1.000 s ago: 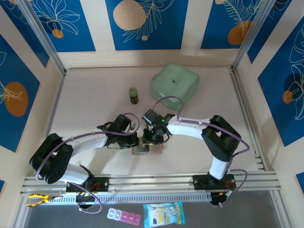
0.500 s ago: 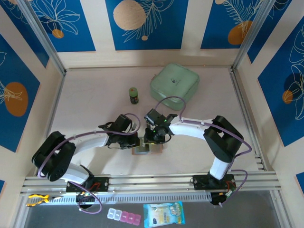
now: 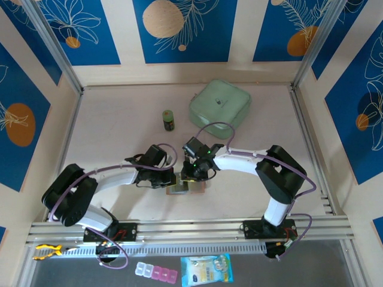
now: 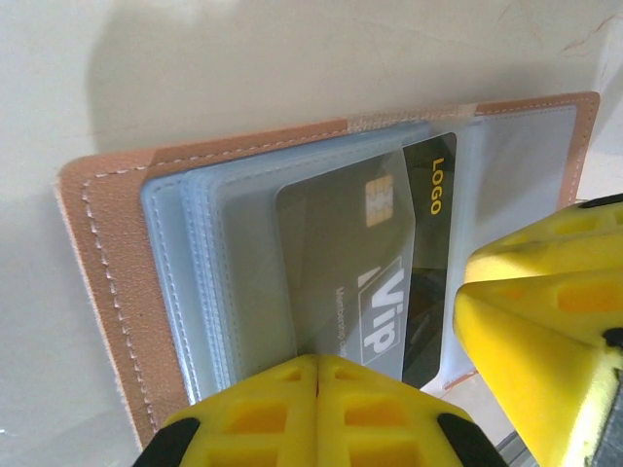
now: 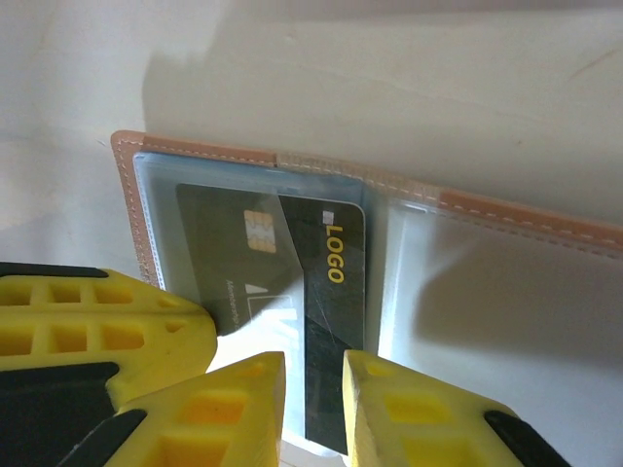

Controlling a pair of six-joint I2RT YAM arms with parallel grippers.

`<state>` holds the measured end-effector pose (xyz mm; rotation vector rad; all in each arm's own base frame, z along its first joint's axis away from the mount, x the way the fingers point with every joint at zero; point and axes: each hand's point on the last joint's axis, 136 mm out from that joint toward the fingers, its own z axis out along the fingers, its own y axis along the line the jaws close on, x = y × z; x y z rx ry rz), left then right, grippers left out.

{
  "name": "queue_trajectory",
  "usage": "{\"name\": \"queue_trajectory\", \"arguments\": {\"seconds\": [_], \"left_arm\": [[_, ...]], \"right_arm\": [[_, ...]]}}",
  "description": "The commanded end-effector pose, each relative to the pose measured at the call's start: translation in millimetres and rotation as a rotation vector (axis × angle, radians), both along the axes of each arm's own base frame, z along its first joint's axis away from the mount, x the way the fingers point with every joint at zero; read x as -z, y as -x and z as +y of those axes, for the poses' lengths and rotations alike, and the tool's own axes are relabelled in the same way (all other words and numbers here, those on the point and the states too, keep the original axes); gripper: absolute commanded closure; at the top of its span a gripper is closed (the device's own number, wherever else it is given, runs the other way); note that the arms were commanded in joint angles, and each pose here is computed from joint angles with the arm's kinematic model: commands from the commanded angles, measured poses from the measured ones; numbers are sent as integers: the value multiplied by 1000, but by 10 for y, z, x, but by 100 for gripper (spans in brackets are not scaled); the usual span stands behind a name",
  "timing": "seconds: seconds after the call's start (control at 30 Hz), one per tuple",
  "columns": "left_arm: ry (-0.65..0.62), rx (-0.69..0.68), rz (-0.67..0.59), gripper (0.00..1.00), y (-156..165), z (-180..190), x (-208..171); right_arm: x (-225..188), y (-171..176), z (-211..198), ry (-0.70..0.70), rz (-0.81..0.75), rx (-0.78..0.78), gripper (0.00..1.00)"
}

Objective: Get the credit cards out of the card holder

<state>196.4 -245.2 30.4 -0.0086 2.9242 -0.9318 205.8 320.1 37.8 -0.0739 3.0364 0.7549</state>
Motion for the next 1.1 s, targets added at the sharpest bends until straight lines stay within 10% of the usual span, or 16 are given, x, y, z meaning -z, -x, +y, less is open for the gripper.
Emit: {"name": "queue_trajectory", "arguments": {"seconds": [0.0, 1.07], "left_arm": [[-47, 0, 29, 100, 82, 114, 113], [-46, -3, 37, 100, 82, 104, 124]], "right_arm": [[92, 54, -24, 1, 42, 2, 76], [129, 60, 53, -134, 93, 18, 76]]}}
